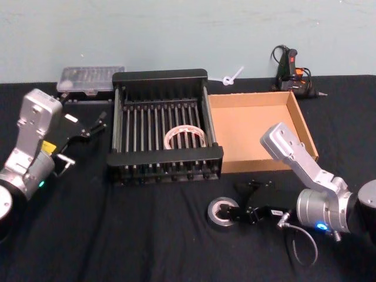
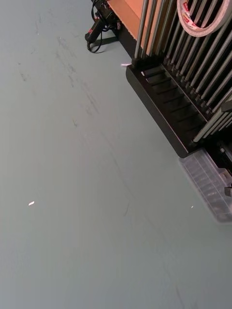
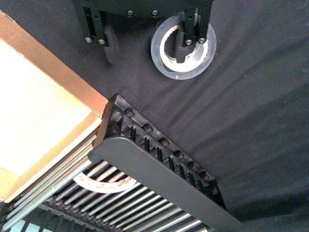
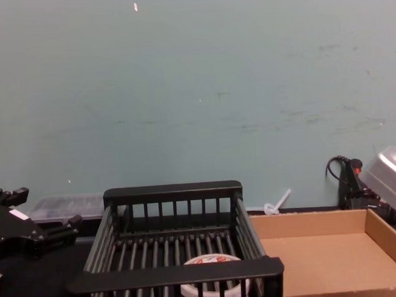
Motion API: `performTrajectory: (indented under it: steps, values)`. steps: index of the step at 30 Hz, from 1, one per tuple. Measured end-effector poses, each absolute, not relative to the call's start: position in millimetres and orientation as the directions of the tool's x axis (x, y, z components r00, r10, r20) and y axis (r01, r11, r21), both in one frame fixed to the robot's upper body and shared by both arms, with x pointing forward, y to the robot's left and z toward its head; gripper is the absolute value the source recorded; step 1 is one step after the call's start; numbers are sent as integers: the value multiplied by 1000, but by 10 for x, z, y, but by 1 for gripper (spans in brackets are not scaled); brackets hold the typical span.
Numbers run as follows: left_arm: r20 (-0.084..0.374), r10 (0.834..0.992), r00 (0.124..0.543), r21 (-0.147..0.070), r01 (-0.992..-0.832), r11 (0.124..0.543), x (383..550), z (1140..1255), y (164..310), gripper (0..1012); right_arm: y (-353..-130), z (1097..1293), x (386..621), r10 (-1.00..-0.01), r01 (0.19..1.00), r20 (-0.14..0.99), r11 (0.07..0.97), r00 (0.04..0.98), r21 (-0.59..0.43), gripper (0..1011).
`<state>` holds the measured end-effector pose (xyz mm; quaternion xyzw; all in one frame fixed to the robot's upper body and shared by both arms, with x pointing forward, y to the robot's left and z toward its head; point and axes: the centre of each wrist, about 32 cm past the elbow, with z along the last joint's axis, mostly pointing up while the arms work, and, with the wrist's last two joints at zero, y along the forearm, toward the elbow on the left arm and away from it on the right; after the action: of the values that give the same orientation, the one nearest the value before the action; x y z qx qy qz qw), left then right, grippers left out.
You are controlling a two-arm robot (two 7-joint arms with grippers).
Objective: Pick up the white tape and place it into the black box , Pick up the silver tape and place it into the brown box.
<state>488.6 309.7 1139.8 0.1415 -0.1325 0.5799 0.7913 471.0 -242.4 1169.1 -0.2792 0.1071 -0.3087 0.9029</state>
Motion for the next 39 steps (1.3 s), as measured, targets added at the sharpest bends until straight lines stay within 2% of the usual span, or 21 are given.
performTrajectory:
  steps: [1,2,5,6,9,11,12,16,20,34,39]
  values:
    - [374,880,292,70,-955,287,4886,11398,3097,1001,-2424,11691,4710,-617,498,-21,654,786,-570,741]
    - [374,880,292,70,-955,287,4886,11398,3097,1001,-2424,11691,4709,-617,498,-21,654,786,-570,741]
    - [374,880,292,70,-955,287,4886,11398,3097,1001,-2424,11692,4709,-617,498,-21,654,786,-570,604]
    - [374,880,292,70,-955,287,4886,11397,3097,1001,-2424,11692,4709,-617,498,-21,654,786,-570,604]
    - [374,880,292,70,-955,287,4886,11398,3097,1001,-2424,11692,4708,-617,497,-22,654,787,-570,481]
    - [374,880,292,70,-955,287,4886,11398,3097,1001,-2424,11692,4708,-617,497,-22,654,787,-570,443]
    - [374,880,292,70,-955,287,4886,11398,3097,1001,-2424,11692,4708,-617,497,-22,654,787,-570,383]
    - [374,880,292,70,-955,287,4886,11398,3097,1001,-2424,11692,4708,-617,497,-22,654,787,-570,255]
    - [374,880,292,70,-955,287,4886,11398,3097,1001,-2424,11692,4708,-617,497,-22,654,787,-570,158]
    - [374,880,292,70,-955,287,4886,11398,3097,1001,-2441,11707,4704,-609,499,-19,667,793,-554,148]
    - [374,880,292,70,-955,287,4886,11397,3096,1001,-2473,11776,4713,-617,522,-11,674,787,-524,148]
